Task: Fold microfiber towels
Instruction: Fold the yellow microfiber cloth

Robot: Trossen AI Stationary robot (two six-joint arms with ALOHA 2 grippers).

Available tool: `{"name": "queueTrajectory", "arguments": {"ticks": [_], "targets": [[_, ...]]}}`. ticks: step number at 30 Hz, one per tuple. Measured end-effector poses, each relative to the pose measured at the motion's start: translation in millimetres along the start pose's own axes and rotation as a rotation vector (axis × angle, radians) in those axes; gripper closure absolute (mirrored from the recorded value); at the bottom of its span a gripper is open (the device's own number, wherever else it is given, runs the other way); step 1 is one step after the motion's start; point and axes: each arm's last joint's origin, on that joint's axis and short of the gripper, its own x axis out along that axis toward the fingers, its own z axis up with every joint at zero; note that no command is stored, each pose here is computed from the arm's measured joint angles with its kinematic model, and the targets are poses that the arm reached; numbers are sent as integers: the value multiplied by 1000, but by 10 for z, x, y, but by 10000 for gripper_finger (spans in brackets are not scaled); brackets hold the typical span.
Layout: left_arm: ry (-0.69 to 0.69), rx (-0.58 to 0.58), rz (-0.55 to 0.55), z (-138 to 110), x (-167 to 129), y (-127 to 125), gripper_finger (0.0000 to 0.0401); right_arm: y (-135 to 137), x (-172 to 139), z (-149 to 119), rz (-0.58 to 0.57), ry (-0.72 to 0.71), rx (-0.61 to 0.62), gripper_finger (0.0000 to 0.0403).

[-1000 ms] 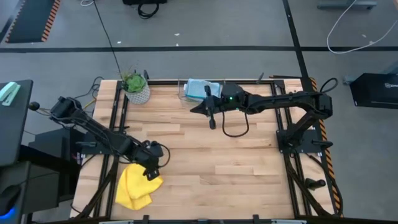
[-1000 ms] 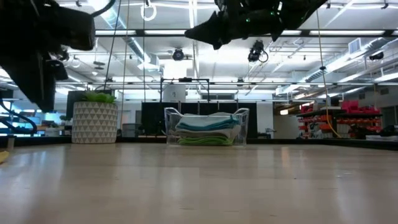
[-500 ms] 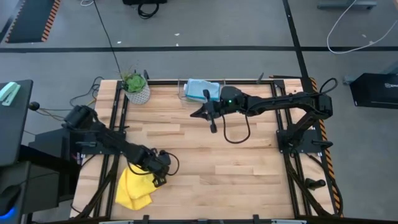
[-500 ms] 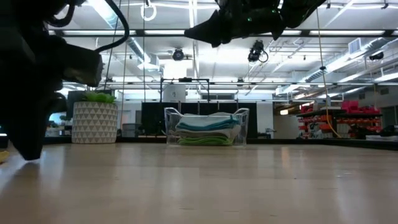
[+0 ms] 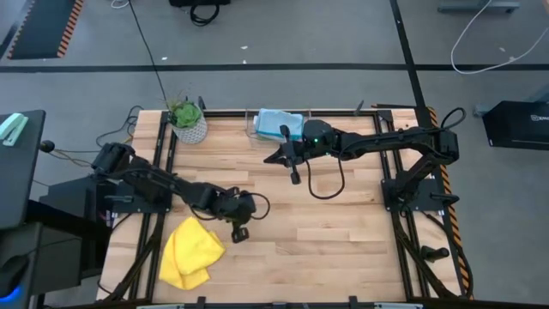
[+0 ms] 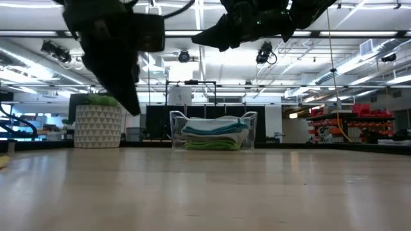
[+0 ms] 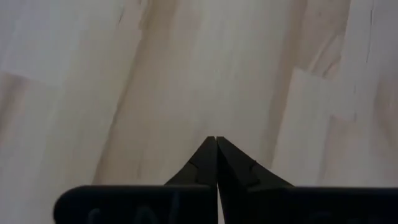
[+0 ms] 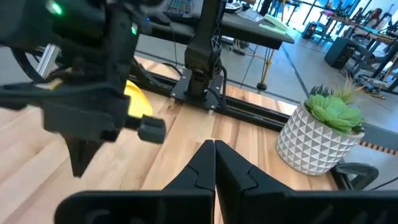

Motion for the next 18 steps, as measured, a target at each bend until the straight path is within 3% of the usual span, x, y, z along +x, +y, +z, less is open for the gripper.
{"name": "queueTrajectory", "arguments": {"ticks": [4, 9, 15, 18], "targets": [[111, 105, 46, 66, -197, -84, 394, 8, 0, -23, 8, 24, 23, 397], [217, 82, 118, 144, -434, -108, 367, 46, 3, -67, 31, 74, 52, 395], [455, -68, 86, -58, -447, -53, 265, 193, 36, -73, 85, 116, 54, 397], [546, -69, 74, -229, -366, -4, 206, 286, 53, -97, 111, 122, 39, 396]]}}
